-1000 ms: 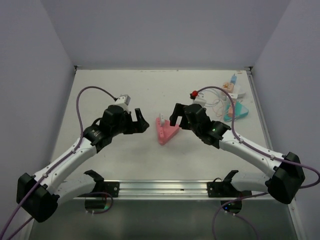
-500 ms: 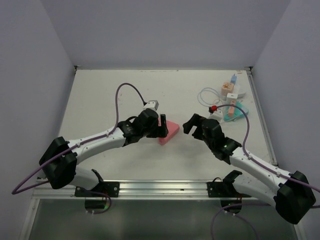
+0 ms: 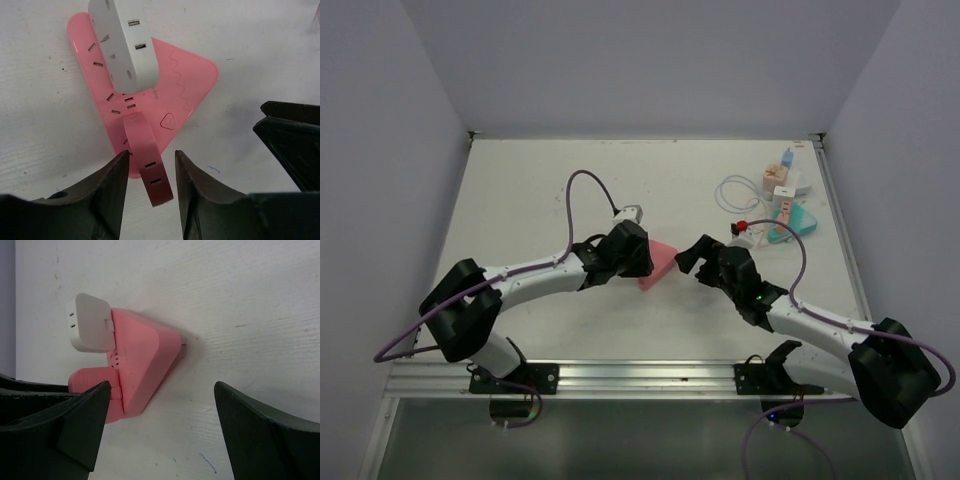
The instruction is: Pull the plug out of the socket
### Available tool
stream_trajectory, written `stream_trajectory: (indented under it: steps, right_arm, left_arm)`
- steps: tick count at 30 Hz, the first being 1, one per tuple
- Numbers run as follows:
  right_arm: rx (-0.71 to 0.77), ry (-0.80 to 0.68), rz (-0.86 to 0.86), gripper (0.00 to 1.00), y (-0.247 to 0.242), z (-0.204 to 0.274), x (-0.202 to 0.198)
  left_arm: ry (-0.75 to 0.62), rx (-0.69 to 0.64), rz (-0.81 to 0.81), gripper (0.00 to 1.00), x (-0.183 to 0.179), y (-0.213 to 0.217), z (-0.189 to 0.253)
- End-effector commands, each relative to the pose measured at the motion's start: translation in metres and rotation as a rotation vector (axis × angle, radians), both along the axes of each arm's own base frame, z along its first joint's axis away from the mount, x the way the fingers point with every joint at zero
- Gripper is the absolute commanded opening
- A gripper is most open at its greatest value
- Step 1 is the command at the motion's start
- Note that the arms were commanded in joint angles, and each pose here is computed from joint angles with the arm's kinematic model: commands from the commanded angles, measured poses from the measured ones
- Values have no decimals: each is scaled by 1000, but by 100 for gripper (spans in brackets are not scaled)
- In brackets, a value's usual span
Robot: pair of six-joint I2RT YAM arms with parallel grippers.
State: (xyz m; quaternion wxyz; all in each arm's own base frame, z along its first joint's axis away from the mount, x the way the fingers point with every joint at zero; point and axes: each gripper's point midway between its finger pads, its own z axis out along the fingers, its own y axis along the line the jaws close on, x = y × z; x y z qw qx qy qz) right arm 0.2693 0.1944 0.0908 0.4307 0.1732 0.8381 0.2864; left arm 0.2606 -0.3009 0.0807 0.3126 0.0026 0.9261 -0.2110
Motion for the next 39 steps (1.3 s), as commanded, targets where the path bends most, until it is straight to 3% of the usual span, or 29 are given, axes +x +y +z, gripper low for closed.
stream_trajectory:
  steps: [1, 5, 9, 17, 27, 39]
  right_arm:
    - [121, -70, 0, 88, 15, 19, 11]
    - [155, -42, 21, 86, 22, 6, 9]
    - [200, -35, 32, 85, 28, -2, 9]
    - [246, -13, 41, 83, 33, -11, 4]
    - [259, -17, 82, 70, 46, -15, 6]
    - [285, -81, 129, 64, 59, -3, 14]
  left_arm:
    - [-58, -82, 23, 42, 12, -15, 18]
    - [-67, -114, 42, 15, 11, -14, 19]
    - [-95, -162, 69, 0, 11, -12, 27]
    - [-141, -283, 139, 0, 14, -9, 48]
    - [-172, -411, 193, 0, 23, -17, 71]
    - [-132, -489, 186, 0, 14, -22, 65]
